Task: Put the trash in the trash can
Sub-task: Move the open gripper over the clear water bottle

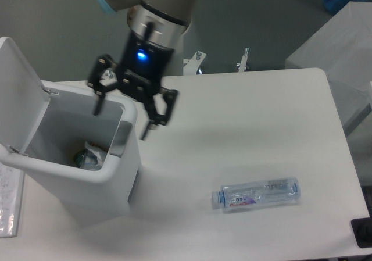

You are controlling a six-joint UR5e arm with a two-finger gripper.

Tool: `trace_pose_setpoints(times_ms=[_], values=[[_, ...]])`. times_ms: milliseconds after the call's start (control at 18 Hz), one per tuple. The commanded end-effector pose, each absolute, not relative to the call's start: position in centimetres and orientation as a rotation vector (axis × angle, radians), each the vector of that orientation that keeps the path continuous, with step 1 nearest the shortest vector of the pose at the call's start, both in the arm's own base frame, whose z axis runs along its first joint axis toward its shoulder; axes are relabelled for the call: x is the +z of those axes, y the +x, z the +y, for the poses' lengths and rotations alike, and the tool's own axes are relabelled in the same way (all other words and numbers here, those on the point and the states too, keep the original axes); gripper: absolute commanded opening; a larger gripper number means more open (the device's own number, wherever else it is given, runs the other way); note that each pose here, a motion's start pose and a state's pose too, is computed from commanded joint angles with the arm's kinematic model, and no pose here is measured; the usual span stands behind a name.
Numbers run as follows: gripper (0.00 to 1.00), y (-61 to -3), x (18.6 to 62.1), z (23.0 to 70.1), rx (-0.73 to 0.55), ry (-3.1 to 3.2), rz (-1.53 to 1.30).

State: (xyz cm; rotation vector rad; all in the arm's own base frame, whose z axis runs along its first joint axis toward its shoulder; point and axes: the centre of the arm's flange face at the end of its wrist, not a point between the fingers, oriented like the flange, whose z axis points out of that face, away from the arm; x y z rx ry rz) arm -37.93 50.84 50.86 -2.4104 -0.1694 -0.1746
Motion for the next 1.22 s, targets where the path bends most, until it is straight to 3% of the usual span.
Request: trace_pose_setpoints(times_ms=[167, 389, 944, 1222], values=[[1.0, -42.2, 48.3, 50.7, -0.135, -2.444, -0.171], [1.0, -45.3, 44.3, 50.6, 0.021, -2.549, -0.076], [1.0, -48.2, 36.6, 50.5, 0.139, -2.749, 0.3], [1.0, -48.0, 34.3, 50.1, 0.13, -2.773, 0.436]])
